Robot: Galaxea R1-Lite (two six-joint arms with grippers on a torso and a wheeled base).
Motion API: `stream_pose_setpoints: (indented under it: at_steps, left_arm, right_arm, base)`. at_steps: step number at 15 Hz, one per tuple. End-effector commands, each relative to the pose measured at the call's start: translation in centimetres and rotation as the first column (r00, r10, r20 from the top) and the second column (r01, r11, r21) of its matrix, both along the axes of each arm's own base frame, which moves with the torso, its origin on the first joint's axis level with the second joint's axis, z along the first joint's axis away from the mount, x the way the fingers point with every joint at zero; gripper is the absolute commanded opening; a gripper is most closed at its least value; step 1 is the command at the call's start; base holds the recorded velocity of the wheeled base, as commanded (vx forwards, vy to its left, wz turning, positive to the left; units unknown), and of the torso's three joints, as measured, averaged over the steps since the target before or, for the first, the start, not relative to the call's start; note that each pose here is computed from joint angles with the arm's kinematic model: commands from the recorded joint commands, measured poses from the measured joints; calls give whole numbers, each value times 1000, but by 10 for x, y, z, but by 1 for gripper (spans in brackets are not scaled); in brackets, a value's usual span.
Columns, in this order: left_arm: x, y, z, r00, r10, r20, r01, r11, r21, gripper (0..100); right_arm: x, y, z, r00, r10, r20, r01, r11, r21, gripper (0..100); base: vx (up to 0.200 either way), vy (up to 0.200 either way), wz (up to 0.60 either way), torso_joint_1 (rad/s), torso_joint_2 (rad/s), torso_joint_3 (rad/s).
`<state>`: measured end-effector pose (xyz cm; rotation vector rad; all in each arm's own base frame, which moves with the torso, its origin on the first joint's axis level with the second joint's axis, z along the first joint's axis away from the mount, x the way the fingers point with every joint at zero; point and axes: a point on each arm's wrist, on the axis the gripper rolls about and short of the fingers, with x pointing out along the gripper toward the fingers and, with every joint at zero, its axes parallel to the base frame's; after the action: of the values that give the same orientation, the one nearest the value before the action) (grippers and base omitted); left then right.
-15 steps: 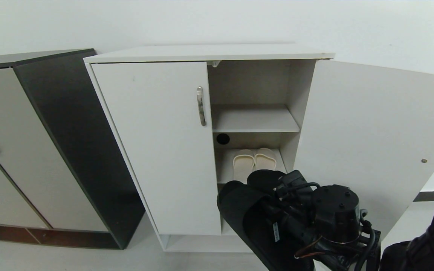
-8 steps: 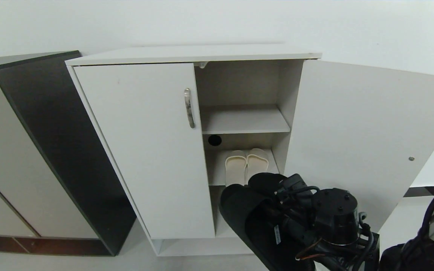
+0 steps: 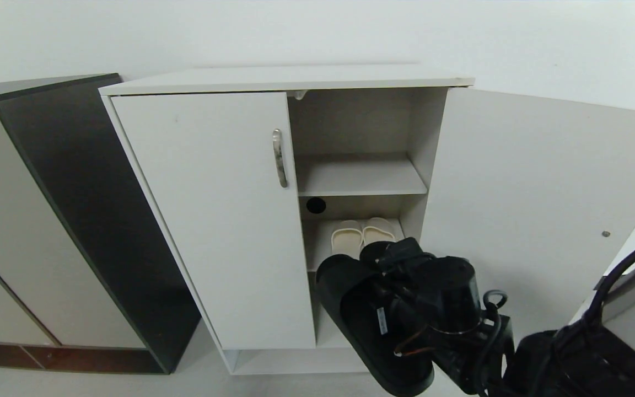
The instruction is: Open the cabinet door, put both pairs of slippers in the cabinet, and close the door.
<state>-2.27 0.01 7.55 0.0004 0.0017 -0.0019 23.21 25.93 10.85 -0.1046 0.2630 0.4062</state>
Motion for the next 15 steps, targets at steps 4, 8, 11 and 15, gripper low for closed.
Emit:
stream_pose_setpoints:
  at_steps: [4,8,11,15]
  left_arm:
    - [0,0,0,1000,0,-1,0,1000,1,0]
    - [0,0,0,1000,-1,0,1,1000,6,0]
    - [0,0,0,1000,-1,0,1,1000,3,0]
    - [0,0,0,1000,-1,-1,1,1000,3,0]
  right_arm:
    - [-11,31,96,978,-171,-115,180,981,69,0]
    - [0,46,118,962,-256,-98,265,960,95,0]
    - [12,45,123,957,-281,-67,286,954,85,0]
    - [28,48,111,944,-324,-54,327,943,66,0]
  base:
    - [0,0,0,0,0,0]
    - [0,0,0,0,0,0]
    - [0,0,0,0,0,0]
    - [0,0,0,0,0,0]
